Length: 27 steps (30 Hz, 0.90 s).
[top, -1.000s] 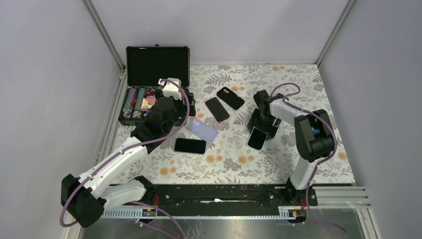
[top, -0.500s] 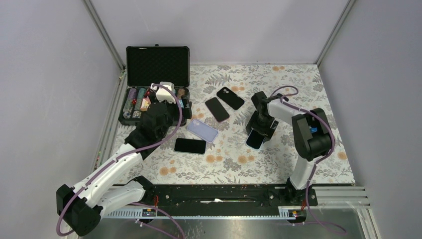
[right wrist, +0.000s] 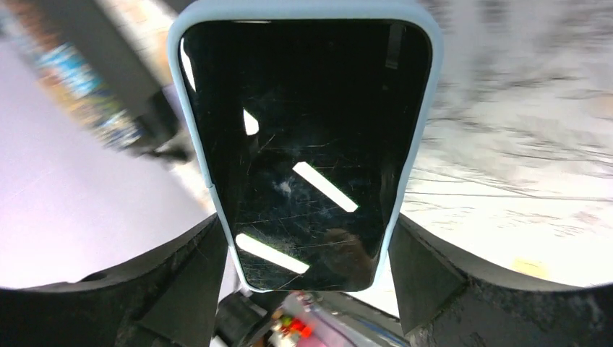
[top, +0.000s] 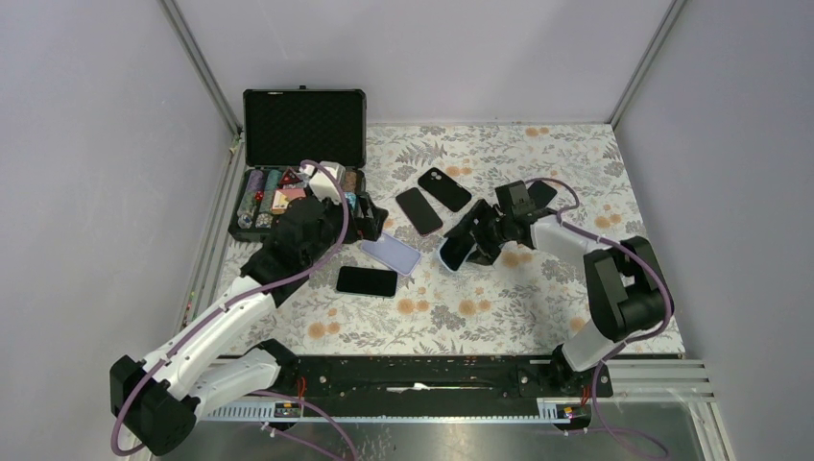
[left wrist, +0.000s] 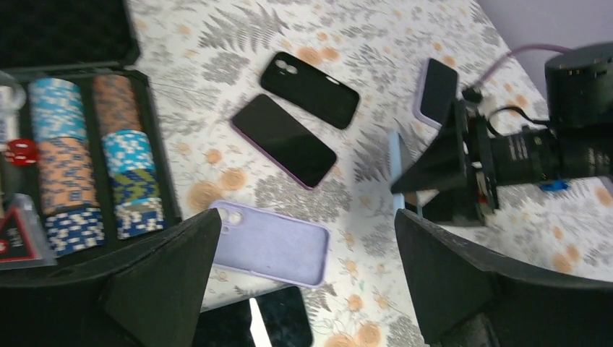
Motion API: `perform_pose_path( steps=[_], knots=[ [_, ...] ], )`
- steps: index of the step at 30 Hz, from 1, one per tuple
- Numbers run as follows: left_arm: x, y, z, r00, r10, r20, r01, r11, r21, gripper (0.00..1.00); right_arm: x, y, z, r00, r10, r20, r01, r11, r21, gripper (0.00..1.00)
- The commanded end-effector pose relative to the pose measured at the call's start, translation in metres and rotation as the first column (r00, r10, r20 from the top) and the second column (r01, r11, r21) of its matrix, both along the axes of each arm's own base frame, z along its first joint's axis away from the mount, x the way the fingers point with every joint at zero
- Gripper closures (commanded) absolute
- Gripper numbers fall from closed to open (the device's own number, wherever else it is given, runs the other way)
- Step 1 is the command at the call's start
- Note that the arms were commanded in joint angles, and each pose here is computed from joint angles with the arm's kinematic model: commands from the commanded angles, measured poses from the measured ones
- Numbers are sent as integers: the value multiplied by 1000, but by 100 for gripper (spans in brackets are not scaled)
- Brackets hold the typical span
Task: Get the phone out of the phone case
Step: Pick up the phone at the center of the board, then adjust the phone.
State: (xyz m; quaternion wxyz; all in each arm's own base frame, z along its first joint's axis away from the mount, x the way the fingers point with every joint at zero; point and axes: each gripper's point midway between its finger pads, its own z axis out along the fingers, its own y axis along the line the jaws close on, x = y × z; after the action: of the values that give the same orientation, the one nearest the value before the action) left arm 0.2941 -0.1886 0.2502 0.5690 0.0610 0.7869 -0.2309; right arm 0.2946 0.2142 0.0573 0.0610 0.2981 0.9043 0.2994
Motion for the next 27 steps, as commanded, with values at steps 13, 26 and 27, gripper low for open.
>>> perform_pose_path(
  steps=[13,26,27],
  knots=[
    [-44,-72,26,923,-380,54,382,895,-231,6,28,62,184,931,-162,328,-101,748,656,51],
    [-35,-120,20,887,-462,-4,431,832,-348,26,12,63,194,957,-165,239,-12,801,599,50],
    [-34,-122,21,885,-465,-7,433,830,-352,28,11,63,193,959,-164,233,-6,805,593,50]
  ],
)
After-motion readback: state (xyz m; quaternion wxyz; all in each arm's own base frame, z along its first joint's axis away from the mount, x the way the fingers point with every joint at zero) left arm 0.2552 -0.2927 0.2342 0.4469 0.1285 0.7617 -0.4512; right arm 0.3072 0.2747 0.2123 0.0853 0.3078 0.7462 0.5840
